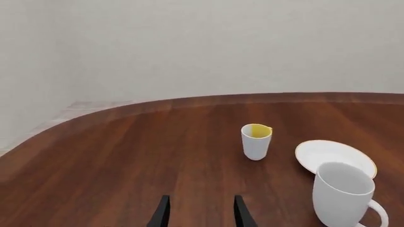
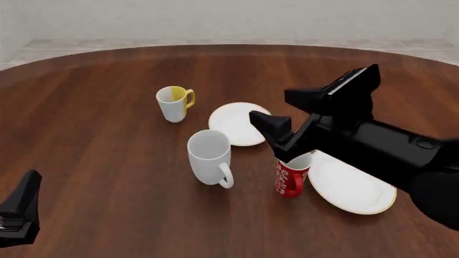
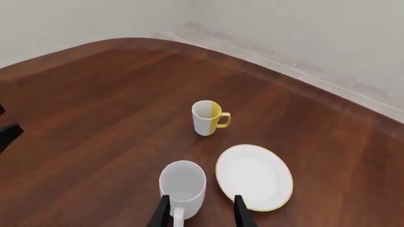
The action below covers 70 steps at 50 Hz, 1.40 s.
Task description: Put the white mug on the left plate.
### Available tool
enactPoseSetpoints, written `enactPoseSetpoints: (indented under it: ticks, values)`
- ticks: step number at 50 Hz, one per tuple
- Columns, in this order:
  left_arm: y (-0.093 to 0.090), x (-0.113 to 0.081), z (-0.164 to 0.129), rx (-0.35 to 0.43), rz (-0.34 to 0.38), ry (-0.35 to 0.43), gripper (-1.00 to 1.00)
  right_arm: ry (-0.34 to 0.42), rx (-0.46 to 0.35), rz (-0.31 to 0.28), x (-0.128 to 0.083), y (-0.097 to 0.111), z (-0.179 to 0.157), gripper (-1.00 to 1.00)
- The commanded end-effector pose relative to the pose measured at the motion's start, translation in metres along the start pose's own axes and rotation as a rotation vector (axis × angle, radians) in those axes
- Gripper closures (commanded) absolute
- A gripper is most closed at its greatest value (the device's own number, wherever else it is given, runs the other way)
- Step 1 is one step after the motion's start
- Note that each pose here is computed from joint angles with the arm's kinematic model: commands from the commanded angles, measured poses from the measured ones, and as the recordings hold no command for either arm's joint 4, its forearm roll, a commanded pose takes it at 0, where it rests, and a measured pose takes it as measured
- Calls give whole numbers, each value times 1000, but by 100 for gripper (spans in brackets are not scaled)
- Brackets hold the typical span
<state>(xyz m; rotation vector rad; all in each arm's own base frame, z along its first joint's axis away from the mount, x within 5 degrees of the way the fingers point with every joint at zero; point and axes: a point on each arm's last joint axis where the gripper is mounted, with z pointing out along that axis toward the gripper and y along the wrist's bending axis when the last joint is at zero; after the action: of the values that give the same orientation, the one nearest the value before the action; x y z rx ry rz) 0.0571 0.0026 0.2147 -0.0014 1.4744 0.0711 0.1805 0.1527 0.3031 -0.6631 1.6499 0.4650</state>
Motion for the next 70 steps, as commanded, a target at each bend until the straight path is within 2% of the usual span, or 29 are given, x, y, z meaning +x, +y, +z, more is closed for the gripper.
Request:
enactPoseSetpoints:
  ticks: [1, 9, 11, 15, 16, 17, 23, 36, 51, 70]
  values:
    - [1, 1, 0, -24, 7, 6, -100, 22, -38, 31, 3, 10, 13, -100]
    - [2, 1, 0, -33, 10, 10, -100, 22, -33, 54, 3, 8, 12, -100]
    - [2, 1, 0, -36, 10, 11, -100, 37, -38, 77, 4, 10, 16, -100]
    - [2, 1, 0, -37, 9, 12, -100, 41, -40, 75, 5, 10, 18, -100]
    - [2, 1, 0, -37, 9, 12, -100, 47, -38, 79, 6, 10, 20, -100]
    - [2, 1, 0, -38, 7, 14, -100, 87, -27, 79, 11, 7, 28, -100]
    - [2, 2, 0, -39, 7, 18, -100, 111, -17, 82, 17, 5, 35, -100]
    - [2, 2, 0, -41, 3, 20, -100, 145, -17, 109, 30, 7, 45, -100]
    - [2, 2, 0, -34, 2, 23, -100, 167, -27, 102, 39, 10, 52, -100]
    - [2, 2, 0, -38, 8, 23, -100, 224, -32, 133, 54, 14, 69, -100]
